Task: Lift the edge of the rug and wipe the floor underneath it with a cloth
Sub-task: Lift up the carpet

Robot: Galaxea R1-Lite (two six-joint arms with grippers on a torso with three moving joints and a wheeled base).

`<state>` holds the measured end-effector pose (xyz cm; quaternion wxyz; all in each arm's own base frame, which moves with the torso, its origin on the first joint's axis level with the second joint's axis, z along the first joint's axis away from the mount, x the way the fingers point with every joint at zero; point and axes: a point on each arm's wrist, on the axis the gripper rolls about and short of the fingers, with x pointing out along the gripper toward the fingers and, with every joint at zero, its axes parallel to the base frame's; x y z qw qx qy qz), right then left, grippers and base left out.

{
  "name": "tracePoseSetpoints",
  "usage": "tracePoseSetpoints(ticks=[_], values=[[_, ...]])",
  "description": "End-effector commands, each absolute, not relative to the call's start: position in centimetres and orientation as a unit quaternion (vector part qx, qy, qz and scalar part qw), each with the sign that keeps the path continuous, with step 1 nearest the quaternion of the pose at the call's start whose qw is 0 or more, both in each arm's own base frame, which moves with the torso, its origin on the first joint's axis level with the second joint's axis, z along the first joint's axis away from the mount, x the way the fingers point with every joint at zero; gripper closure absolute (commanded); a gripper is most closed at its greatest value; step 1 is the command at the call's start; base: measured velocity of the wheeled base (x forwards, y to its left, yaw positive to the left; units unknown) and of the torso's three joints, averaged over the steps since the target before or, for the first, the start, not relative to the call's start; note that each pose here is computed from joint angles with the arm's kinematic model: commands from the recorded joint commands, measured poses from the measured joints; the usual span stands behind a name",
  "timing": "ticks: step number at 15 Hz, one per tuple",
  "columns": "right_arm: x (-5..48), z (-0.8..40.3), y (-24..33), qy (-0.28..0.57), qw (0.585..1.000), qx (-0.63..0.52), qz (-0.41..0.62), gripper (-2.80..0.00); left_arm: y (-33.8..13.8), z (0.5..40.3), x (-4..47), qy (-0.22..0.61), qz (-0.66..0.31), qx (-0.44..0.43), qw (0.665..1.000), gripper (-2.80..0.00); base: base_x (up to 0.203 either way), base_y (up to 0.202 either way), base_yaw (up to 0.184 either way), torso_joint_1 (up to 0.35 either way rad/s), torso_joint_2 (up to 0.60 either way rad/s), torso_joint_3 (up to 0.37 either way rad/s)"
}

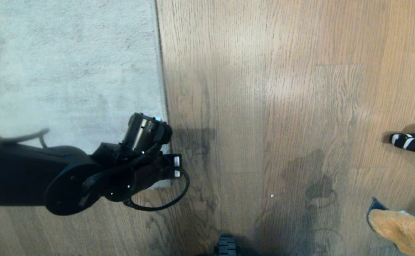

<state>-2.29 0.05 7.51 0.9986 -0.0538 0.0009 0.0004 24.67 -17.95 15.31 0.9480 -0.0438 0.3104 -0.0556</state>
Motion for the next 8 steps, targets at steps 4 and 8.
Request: tracePoseSetpoints(ticks=[4,8], values=[[-2.28,7.52,0.05,0.001,0.999,-0.054,0.001,0.00,-18.36,14.48,24.96,0.325,-0.041,-0.020,0.944,-2.80,0.000,0.000,0.000,0.000,0.00,0.000],[-2.28,7.52,0.05,0.001,0.999,-0.054,0.001,0.00,-18.57,14.71,25.09,0.351,-0.025,0.015,0.936,-2.80,0.000,0.000,0.000,0.000,0.00,0.000]])
